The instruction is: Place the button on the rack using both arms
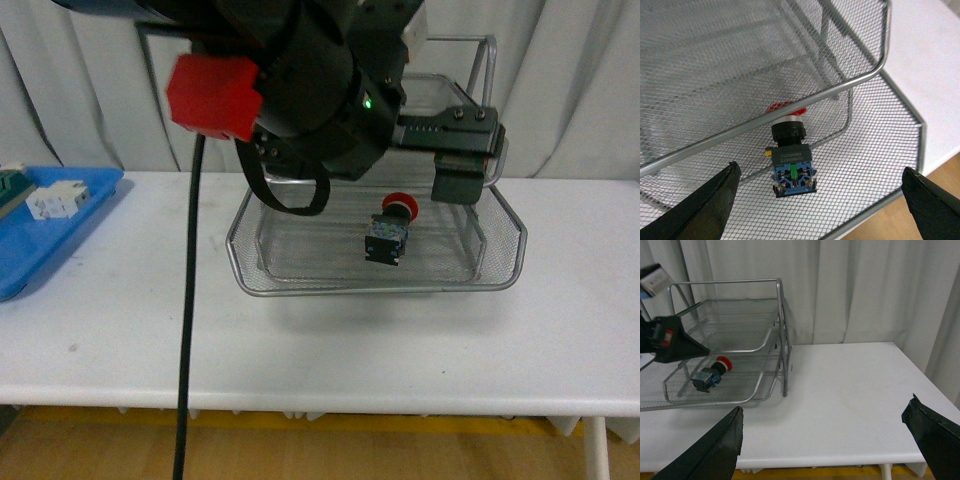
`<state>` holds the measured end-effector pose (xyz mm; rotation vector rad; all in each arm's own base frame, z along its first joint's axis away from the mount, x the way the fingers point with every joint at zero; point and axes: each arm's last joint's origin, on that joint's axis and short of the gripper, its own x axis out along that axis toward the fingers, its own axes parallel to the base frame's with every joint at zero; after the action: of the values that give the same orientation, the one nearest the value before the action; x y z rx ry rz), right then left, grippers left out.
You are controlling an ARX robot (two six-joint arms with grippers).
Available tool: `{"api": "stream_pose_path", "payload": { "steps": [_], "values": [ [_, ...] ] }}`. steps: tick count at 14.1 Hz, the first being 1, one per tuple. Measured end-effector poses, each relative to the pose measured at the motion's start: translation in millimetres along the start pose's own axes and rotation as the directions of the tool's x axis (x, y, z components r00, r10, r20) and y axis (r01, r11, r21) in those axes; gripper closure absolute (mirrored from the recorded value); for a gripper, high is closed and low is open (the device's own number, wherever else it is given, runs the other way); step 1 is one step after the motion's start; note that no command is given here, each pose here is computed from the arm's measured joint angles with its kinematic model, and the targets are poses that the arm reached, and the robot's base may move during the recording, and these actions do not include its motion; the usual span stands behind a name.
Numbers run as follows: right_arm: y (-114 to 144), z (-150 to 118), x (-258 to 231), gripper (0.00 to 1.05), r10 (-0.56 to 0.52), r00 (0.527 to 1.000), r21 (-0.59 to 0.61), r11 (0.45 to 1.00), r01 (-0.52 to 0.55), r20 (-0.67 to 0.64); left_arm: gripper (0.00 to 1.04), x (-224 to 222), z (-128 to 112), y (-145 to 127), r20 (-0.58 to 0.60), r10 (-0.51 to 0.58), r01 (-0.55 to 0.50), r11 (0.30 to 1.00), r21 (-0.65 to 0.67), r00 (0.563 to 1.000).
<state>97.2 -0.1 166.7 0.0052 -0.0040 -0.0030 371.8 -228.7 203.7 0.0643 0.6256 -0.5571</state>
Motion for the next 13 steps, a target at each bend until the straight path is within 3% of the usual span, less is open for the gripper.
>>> {"api": "stream_pose_path", "payload": {
  "steps": [5,6,7,9,10,11,13],
  "values": [
    [0.0,0.0,0.0,0.06,0.0,1.0,0.0,1.0,0.0,0.0,0.07,-76.3,-10.8,28.0,0.175,0.025,-0.019,0.999,-0.033,0.984],
    [0.0,0.0,0.0,0.06,0.0,1.0,0.0,1.0,0.0,0.0,0.14,-88.7,-12.5,30.2,0.359,0.155,-0.151,0.988,-0.041,0.92],
    [0.1,0.0,0.0,0.06,0.003,1.0,0.0,1.0,-0.003,0.0,0.28,-119.8,-30.6,40.5,0.488,0.367,-0.346,0.928,-0.137,0.792],
    [0.1,0.0,0.0,0.06,0.002,1.0,0.0,1.0,-0.002,0.0,0.41,-148.6,-48.9,52.9,0.542,0.482,-0.437,0.872,-0.219,0.689],
    [0.1,0.0,0.0,0.06,0.002,1.0,0.0,1.0,-0.002,0.0,0.54,-169.9,-63.4,64.4,0.572,0.523,-0.465,0.846,-0.26,0.631],
    [0.1,0.0,0.0,0.06,0.003,1.0,0.0,1.0,-0.003,0.0,0.66,-179.6,-83.5,70.0,0.561,0.534,-0.476,0.84,-0.262,0.633],
    [0.1,0.0,0.0,0.06,0.002,1.0,0.0,1.0,-0.002,0.0,0.92,-185.3,-122.6,73.9,0.51,0.512,-0.467,0.855,-0.226,0.691]
  ]
}}
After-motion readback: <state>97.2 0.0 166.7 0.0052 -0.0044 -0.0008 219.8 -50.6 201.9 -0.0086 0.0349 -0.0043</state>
